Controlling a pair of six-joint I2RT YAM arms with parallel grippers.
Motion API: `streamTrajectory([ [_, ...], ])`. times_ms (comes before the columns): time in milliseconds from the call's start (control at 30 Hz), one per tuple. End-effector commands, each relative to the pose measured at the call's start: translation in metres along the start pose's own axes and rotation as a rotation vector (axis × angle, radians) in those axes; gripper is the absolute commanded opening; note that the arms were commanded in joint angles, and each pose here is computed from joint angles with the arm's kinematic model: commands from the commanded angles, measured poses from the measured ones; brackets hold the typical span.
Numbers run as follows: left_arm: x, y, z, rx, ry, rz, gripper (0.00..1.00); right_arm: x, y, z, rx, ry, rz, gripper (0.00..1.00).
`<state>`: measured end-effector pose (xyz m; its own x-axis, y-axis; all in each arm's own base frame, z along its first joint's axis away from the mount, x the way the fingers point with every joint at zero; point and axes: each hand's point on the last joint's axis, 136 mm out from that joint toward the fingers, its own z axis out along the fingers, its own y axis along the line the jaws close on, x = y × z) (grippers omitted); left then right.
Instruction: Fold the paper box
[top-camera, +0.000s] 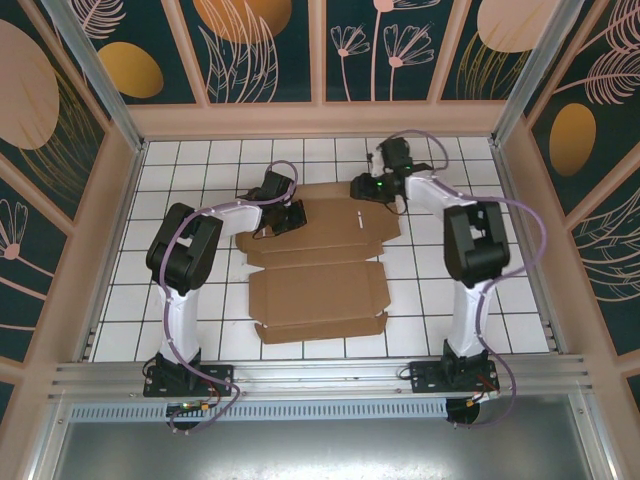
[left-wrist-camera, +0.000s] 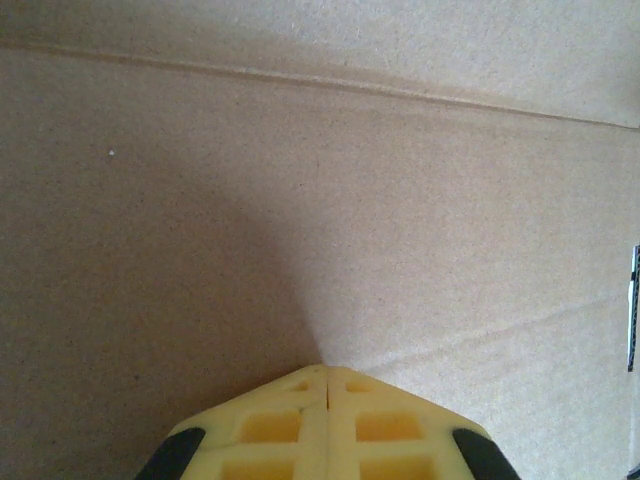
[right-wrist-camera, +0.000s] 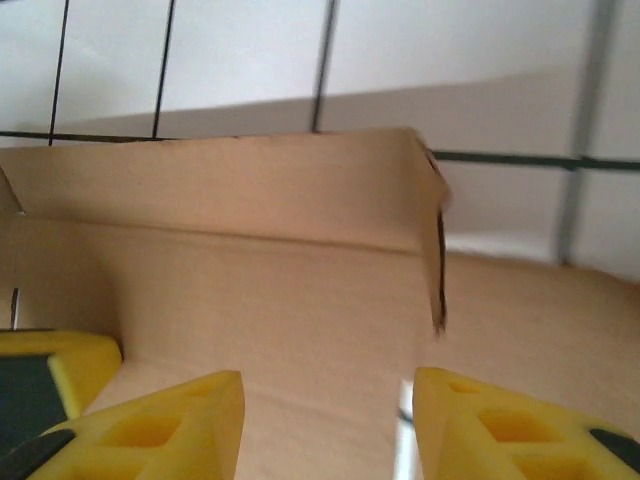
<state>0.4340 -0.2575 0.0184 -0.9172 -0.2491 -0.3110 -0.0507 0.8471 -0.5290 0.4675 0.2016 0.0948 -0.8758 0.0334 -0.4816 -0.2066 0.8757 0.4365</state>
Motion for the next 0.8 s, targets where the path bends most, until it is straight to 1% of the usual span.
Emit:
streamTrajectory([
  [0,0.014,0.029,0.012,-0.094,0.050,-0.008,0.00,0.000,-0.034,-0.023,0.053,-0.065,0.038,0.52],
  [67,0.014,0.029,0.011,-0.096,0.049,-0.005,0.00,0.011,-0.057,-0.026,0.102,-0.064,0.071,0.54],
  [133,0.013,0.028,0.011,-0.095,0.045,-0.003,0.00,0.019,-0.072,-0.026,0.120,-0.057,0.097,0.55],
  [267,0.014,0.029,0.012,-0.092,0.051,-0.004,0.00,0.032,-0.081,-0.017,0.039,-0.017,0.156,0.56],
  [400,0.016,0.028,0.012,-0.085,0.055,-0.006,0.00,0.043,-0.075,-0.004,-0.116,0.046,0.215,0.55],
  [533,0.016,0.026,0.012,-0.075,0.056,-0.007,0.00,0.052,-0.055,0.003,-0.297,0.098,0.260,0.53],
  [600,0.015,0.025,0.012,-0.071,0.055,-0.009,0.00,0.058,-0.050,0.008,-0.345,0.125,0.281,0.51],
  [700,0.016,0.025,0.013,-0.067,0.058,-0.012,0.00,0.068,-0.050,0.016,-0.374,0.151,0.304,0.51],
  [767,0.017,0.025,0.013,-0.061,0.060,-0.016,0.00,0.074,-0.051,0.022,-0.392,0.170,0.327,0.49],
])
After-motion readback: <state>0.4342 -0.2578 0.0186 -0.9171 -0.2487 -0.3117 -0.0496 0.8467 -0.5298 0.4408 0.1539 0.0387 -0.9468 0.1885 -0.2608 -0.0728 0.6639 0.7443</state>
